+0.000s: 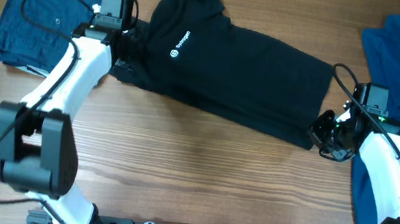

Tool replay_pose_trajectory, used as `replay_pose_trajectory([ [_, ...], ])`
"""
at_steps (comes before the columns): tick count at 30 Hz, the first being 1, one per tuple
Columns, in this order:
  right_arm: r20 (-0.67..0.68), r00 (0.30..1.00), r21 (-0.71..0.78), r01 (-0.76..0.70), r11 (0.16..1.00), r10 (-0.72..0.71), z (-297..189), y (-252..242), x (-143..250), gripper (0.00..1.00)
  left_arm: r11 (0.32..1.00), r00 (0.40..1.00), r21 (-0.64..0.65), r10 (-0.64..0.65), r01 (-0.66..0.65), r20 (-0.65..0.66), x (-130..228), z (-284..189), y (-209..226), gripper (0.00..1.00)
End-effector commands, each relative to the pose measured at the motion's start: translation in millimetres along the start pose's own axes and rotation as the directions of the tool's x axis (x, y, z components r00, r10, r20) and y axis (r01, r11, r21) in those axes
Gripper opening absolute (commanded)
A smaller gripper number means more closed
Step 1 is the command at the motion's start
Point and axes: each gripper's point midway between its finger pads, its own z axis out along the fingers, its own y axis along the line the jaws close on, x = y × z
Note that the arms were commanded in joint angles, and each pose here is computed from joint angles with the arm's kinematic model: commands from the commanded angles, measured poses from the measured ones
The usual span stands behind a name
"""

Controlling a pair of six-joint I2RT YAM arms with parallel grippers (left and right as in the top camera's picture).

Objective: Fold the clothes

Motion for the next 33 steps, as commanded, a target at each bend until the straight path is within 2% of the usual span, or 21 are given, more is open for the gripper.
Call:
replay_pose_trajectory([
  [1,0.09,0.996,0.033,-0.022,0.999,0.019,2,-5,-21,0.06,1.0,1.0,-0.005,0.016,-0.016,0.006,-3,13,-3,0.04],
  [6,0.103,0.995,0.029,-0.019,0.999,0.016,24,-2,-34,0.13,0.999,0.999,0.029,0.014,-0.014,0.03,-9,14,-10,0.04],
  [7,0.091,0.996,0.036,-0.022,0.999,0.018,30,-4,-34,0.17,0.999,0.999,0.036,0.014,-0.015,0.032,-9,14,-12,0.05],
  [9,0.069,0.997,0.052,-0.022,0.998,0.019,40,-7,-33,0.35,0.998,0.999,0.06,0.019,-0.021,0.035,-10,16,-19,0.08],
  [10,0.076,0.997,0.048,0.001,0.999,-0.005,44,-5,-37,0.46,0.996,0.999,0.088,0.02,-0.024,0.04,-11,17,-25,0.13],
  [11,0.094,0.994,0.03,0.045,0.999,-0.047,45,0,-43,0.59,0.988,0.997,0.144,0.045,-0.053,0.057,-16,18,-37,0.22],
  [12,0.158,0.981,-0.002,0.114,0.993,-0.112,43,11,-58,0.77,0.939,0.983,0.297,0.151,-0.175,0.102,-22,12,-70,0.3],
  [13,0.183,0.974,-0.011,0.14,0.99,-0.135,41,16,-64,0.81,0.913,0.978,0.355,0.167,-0.202,0.127,-26,8,-82,0.34],
  [15,0.208,0.947,-0.066,0.264,0.962,-0.246,32,36,-72,0.84,0.871,0.969,0.434,0.168,-0.231,0.179,-38,-7,-103,0.42],
  [17,0.175,0.921,-0.105,0.37,0.923,-0.349,15,53,-70,0.8,0.868,0.963,0.429,0.175,-0.248,0.203,-51,-25,-109,0.51],
  [18,0.152,0.924,-0.107,0.369,0.923,-0.352,6,57,-68,0.73,0.889,0.965,0.391,0.172,-0.238,0.197,-55,-33,-103,0.47],
  [19,0.135,0.922,-0.122,0.378,0.918,-0.362,1,61,-64,0.66,0.905,0.968,0.359,0.171,-0.227,0.182,-54,-37,-96,0.4],
  [21,0.083,0.912,-0.151,0.41,0.9,-0.401,-2,71,-48,0.42,0.936,0.979,0.29,0.179,-0.201,0.101,-37,-34,-77,0.17],
  [22,0.05,0.899,-0.149,0.437,0.887,-0.435,0,74,-35,0.23,0.955,0.983,0.231,0.183,-0.185,0.033,-22,-29,-61,0.11],
  [23,0.019,0.887,-0.129,0.46,0.879,-0.461,4,75,-24,0.15,0.97,0.984,0.17,0.178,-0.171,-0.022,-11,-24,-46,0.08],
  [25,-0.009,0.866,-0.045,0.5,0.865,-0.501,9,70,-14,0.13,0.988,0.986,0.057,0.145,-0.14,-0.08,0,-20,-22,0.06],
  [26,-0.017,0.849,0.003,0.528,0.85,-0.527,11,68,-10,0.12,0.996,0.992,-0.012,0.082,-0.084,-0.095,2,-20,-6,0.06],
  [27,-0.023,0.805,0.01,0.594,0.805,-0.593,13,73,-3,0.11,0.999,0.994,-0.03,0.038,-0.041,-0.107,3,-20,1,0.06],
  [28,-0.027,0.729,0.0,0.684,0.73,-0.684,16,80,6,0.12,1.0,0.991,-0.013,-0.008,0.007,-0.136,5,-21,3,0.06],
  [30,-0.022,0.643,-0.012,0.766,0.643,-0.766,18,90,15,0.12,0.999,0.987,0.014,-0.036,0.039,-0.156,5,-21,3,0.08],
  [33,0.012,0.517,-0.032,0.856,0.516,-0.856,19,105,22,0.07,0.997,0.986,0.004,-0.081,0.082,-0.146,-2,-20,11,0.11],
])
